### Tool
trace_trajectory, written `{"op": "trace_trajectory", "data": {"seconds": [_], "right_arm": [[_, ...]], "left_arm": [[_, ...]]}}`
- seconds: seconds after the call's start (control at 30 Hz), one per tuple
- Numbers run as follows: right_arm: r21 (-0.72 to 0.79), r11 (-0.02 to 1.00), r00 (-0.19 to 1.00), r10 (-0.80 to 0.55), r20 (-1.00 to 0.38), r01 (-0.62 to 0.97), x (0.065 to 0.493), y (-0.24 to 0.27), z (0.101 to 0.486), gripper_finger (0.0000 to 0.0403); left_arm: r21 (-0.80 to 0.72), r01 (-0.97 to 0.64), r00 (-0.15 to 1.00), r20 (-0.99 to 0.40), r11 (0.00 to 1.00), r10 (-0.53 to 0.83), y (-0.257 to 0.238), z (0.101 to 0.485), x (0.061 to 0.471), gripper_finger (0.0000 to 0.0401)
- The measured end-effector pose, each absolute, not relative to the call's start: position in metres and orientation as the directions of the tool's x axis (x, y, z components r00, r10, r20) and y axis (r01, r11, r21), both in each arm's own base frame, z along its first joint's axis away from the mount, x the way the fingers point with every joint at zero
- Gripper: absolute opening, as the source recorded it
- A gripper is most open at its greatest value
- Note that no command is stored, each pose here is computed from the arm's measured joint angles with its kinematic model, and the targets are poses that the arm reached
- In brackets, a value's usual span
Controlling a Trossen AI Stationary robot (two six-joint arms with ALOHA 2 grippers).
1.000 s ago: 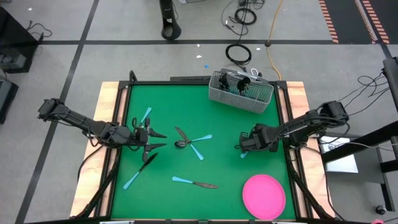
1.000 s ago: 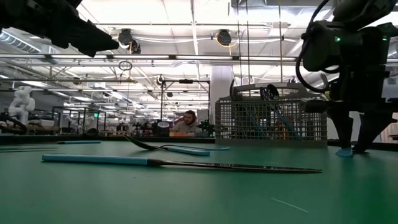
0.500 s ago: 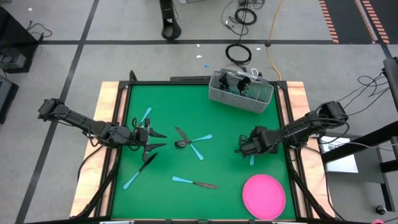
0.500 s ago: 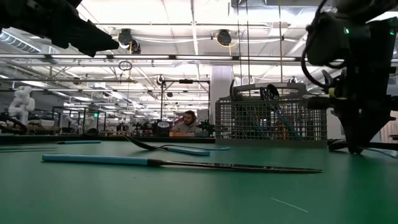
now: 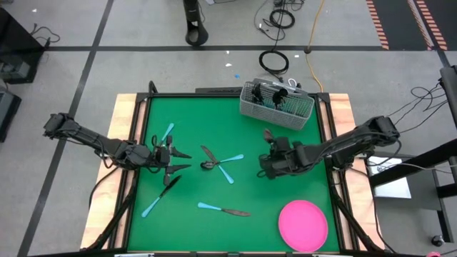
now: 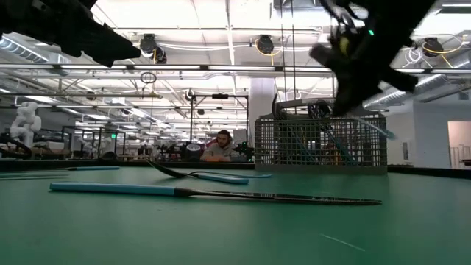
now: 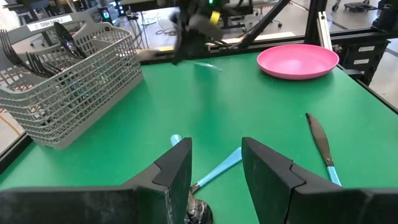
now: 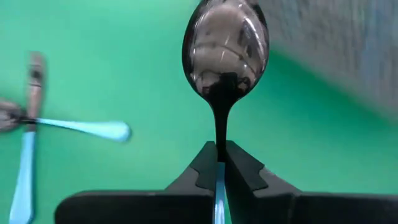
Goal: Sort silverware
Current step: Put the blue spoon into the silverware basket
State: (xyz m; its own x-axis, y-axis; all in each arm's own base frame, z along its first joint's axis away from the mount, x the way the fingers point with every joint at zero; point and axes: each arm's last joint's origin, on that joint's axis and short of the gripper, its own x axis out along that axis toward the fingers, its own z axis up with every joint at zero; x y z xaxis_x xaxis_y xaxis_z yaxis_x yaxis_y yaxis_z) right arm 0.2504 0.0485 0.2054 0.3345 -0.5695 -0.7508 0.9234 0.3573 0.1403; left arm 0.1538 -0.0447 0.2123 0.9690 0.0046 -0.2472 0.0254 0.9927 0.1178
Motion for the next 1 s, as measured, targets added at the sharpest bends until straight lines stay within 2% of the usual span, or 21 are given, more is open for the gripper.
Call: {"op": "trace_trajectory", "data": {"seconds": [0.1,0.17,0.23,0.37,0.47,0.57,0.77,0.87,1.0], "right_arm": [[0.028,0.494,0.386,-0.641,-0.663,0.869,0.261,0.048,0.228,0.0001],[-0.067,0.536,0.401,-0.703,-0.587,0.841,0.267,0.046,0.241,0.0001],[-0.167,0.532,0.394,-0.772,-0.498,0.830,0.271,0.041,0.253,0.0001],[-0.325,0.445,0.324,-0.873,-0.364,0.834,0.273,0.025,0.264,0.0001],[-0.367,0.398,0.265,-0.894,-0.361,0.841,0.269,0.007,0.267,0.0000],[-0.403,0.392,0.229,-0.889,-0.397,0.827,0.263,-0.010,0.273,0.0000],[-0.428,0.442,0.231,-0.857,-0.460,0.788,0.242,-0.037,0.297,0.0000],[-0.403,0.538,0.310,-0.806,-0.504,0.741,0.233,-0.048,0.311,0.0000],[-0.314,0.684,0.515,-0.714,-0.475,0.659,0.230,-0.059,0.335,0.0000]], "left_arm": [[0.118,0.025,0.969,-0.247,0.993,0.005,-0.045,0.212,0.154,0.0143],[0.117,0.025,0.969,-0.246,0.993,0.004,-0.045,0.212,0.154,0.0143],[0.116,0.025,0.970,-0.243,0.993,0.005,-0.045,0.213,0.154,0.0143],[0.115,0.024,0.971,-0.240,0.993,0.004,-0.045,0.213,0.154,0.0143],[0.114,0.024,0.972,-0.236,0.993,0.004,-0.045,0.213,0.154,0.0143],[0.115,0.024,0.972,-0.237,0.993,0.004,-0.045,0.213,0.154,0.0143],[0.115,0.024,0.971,-0.237,0.993,0.004,-0.045,0.213,0.154,0.0143],[0.115,0.024,0.972,-0.237,0.993,0.004,-0.045,0.213,0.154,0.0143],[0.116,0.024,0.972,-0.237,0.993,0.004,-0.045,0.213,0.154,0.0143]]}}
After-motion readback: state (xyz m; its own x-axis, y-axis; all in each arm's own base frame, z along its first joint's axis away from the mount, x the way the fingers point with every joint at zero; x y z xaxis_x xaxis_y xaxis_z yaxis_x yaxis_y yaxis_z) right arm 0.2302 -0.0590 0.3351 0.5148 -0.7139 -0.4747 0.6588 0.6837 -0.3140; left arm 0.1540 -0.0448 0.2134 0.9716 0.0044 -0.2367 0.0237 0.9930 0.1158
